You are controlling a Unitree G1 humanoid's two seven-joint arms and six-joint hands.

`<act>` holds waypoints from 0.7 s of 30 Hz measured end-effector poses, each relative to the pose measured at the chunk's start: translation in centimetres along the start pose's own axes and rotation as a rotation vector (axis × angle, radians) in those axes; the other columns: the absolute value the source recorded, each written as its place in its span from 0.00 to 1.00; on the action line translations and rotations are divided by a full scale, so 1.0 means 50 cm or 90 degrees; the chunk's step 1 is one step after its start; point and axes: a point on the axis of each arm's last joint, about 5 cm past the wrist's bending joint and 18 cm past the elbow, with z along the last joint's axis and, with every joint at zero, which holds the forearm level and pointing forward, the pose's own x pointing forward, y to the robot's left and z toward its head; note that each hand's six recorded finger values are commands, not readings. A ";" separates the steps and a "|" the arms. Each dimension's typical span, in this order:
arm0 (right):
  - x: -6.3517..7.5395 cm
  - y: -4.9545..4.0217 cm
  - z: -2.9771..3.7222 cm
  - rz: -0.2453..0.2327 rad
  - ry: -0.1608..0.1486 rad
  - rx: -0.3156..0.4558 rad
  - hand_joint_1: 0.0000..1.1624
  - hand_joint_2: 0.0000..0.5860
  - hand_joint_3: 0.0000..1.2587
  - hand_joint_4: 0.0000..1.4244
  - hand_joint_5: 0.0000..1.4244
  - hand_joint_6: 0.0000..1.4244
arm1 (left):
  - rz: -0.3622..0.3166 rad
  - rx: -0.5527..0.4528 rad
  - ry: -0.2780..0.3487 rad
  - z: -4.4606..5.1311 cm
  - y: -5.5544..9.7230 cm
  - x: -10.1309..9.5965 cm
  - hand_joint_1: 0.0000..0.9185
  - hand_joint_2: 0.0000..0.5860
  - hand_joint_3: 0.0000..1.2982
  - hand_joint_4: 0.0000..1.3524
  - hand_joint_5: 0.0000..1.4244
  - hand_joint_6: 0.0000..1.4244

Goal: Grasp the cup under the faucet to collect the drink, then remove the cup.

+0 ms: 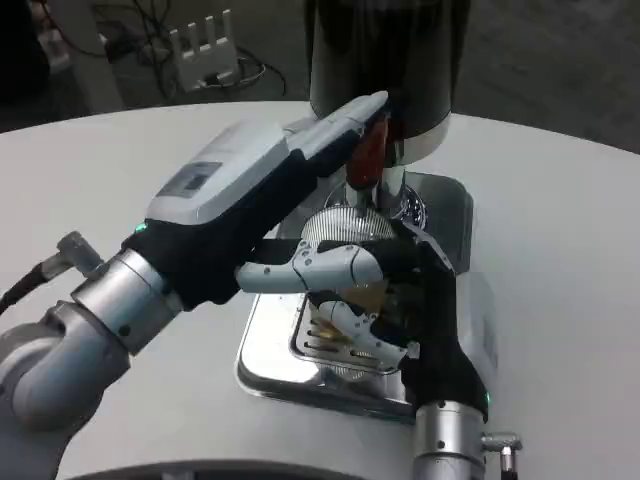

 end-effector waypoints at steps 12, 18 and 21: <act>-0.001 0.001 0.001 -0.017 -0.010 -0.011 0.70 0.29 0.40 0.41 0.47 0.41 | 0.001 -0.005 0.002 -0.001 0.000 -0.003 0.00 0.15 0.04 0.03 0.10 0.05; -0.007 0.001 0.000 -0.023 -0.014 -0.016 0.72 0.30 0.45 0.44 0.51 0.45 | 0.002 -0.004 0.002 -0.001 0.000 -0.004 0.00 0.15 0.04 0.02 0.08 0.05; -0.013 0.001 -0.001 -0.028 -0.015 -0.019 0.72 0.30 0.48 0.46 0.52 0.46 | 0.000 -0.005 0.005 -0.002 -0.002 -0.006 0.00 0.15 0.03 0.02 0.08 0.04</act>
